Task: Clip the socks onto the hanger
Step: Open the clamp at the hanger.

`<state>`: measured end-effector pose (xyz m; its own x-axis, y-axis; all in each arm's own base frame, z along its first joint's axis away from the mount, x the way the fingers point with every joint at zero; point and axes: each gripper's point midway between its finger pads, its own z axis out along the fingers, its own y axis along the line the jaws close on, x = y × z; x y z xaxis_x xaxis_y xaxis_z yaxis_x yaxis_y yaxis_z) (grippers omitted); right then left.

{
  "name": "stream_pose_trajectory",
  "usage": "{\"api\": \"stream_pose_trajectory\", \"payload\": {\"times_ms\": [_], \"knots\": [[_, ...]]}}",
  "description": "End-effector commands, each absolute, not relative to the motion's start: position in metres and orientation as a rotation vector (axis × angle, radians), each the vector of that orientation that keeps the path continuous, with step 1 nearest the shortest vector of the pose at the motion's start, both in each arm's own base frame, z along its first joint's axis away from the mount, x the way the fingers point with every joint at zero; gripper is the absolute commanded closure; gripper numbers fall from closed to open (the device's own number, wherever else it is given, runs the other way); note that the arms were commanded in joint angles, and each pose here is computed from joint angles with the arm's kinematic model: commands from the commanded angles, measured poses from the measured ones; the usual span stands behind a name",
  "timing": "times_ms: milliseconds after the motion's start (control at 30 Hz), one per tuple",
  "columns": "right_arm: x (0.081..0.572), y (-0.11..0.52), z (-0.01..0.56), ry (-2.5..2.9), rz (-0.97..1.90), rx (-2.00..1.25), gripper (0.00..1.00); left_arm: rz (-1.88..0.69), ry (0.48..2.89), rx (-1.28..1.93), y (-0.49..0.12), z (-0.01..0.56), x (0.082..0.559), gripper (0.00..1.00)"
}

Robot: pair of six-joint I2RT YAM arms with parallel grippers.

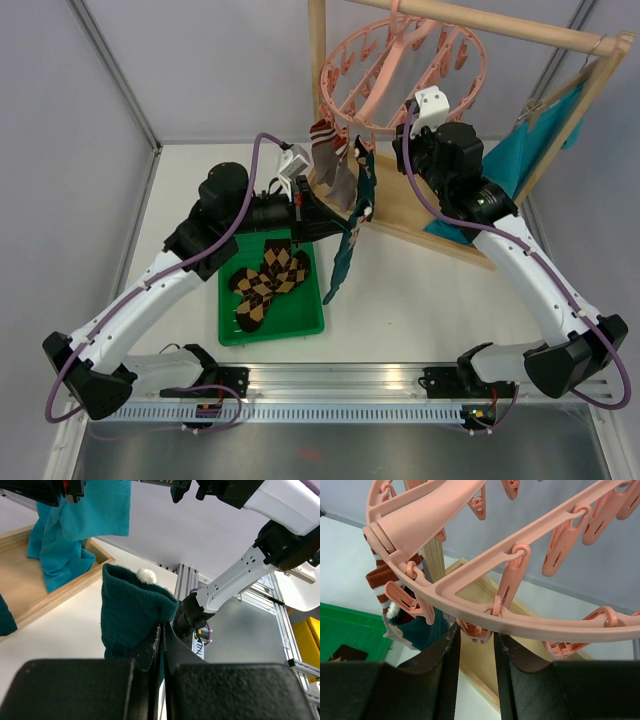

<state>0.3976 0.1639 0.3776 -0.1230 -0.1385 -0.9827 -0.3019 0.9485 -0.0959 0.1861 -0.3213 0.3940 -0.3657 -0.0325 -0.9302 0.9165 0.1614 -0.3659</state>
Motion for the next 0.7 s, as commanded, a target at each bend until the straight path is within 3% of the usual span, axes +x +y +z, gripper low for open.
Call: {"api": "stream_pose_trajectory", "payload": {"times_ms": [0, 433, 667], "knots": [[0.396, 0.167, 0.413, 1.598, 0.203, -0.285, 0.65, -1.317, 1.5, 0.883, -0.326, 0.4, 0.193, 0.98], [0.386, 0.174, 0.412, 1.658, 0.315, -0.225, 0.97, -1.318, 1.48, 0.791, -0.355, 0.395, 0.227, 0.98], [0.375, 0.179, 0.408, 1.705, 0.366, -0.212, 1.0, -1.289, 1.468, 0.76, -0.37, 0.39, 0.25, 0.98]]}}
